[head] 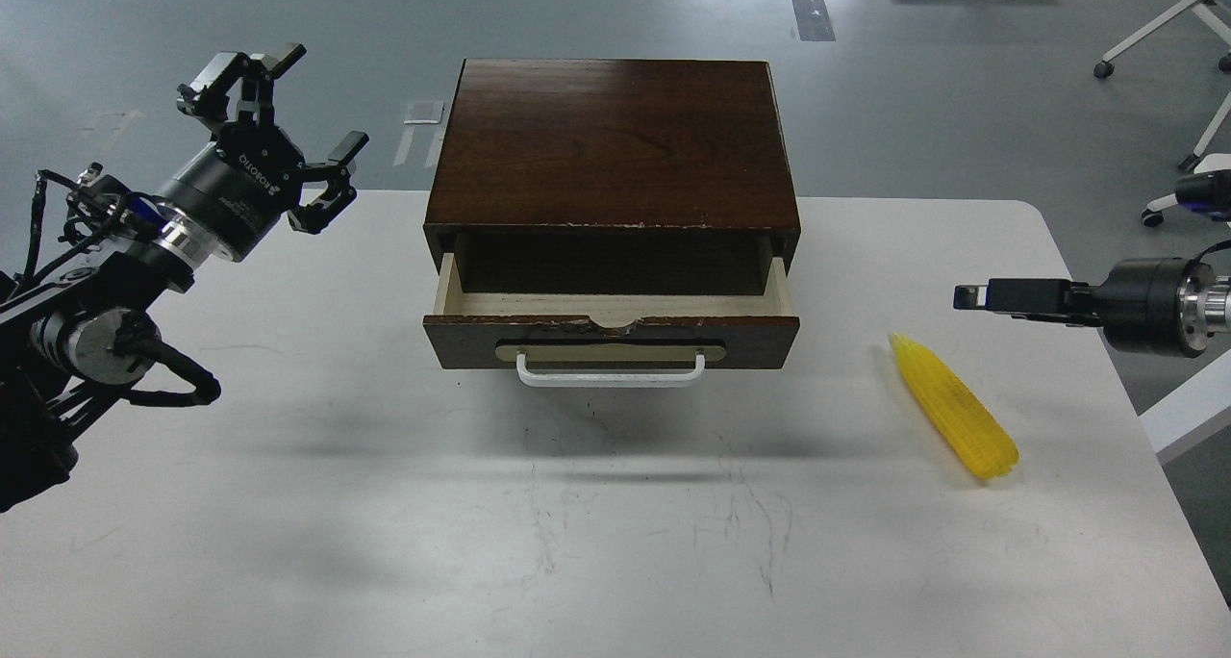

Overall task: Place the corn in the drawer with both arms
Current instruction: 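Lower the right gripper onto the yellow corn cob and grasp it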

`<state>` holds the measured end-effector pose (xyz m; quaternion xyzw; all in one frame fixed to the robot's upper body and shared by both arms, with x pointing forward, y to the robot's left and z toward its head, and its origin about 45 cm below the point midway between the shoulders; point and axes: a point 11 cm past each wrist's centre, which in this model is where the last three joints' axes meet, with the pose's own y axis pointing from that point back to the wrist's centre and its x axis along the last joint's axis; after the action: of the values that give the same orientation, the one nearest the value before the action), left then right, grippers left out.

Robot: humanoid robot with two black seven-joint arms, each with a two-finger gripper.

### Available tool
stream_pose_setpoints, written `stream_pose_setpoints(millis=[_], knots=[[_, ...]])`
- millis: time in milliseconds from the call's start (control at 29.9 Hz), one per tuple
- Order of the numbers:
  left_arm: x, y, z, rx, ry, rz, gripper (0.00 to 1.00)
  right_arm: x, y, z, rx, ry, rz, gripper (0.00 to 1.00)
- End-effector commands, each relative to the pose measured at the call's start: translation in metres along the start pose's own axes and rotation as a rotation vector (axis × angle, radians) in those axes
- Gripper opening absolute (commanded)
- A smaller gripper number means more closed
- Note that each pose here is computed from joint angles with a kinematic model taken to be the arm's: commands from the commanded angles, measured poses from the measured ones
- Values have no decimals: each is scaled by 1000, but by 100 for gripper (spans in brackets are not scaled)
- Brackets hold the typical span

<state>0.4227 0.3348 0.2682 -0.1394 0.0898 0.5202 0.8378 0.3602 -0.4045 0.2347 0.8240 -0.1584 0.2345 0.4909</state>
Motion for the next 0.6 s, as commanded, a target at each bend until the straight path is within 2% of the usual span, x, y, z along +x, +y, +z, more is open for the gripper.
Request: stream_pose_setpoints(millis=[0,234,435,569], knots=[[0,0,0,0,0,-2,98,-14,-12,4,-66,125,-116,100],[-1,0,0,0,1,-4,98,-30,-28,17,-139,216,-227,100],[-2,0,0,1,4,-13,98,-39,-53,11,-126,257,-261,100],[0,1,1,2,0,-10,98,-41,-56,13,-133,265,-274,97]])
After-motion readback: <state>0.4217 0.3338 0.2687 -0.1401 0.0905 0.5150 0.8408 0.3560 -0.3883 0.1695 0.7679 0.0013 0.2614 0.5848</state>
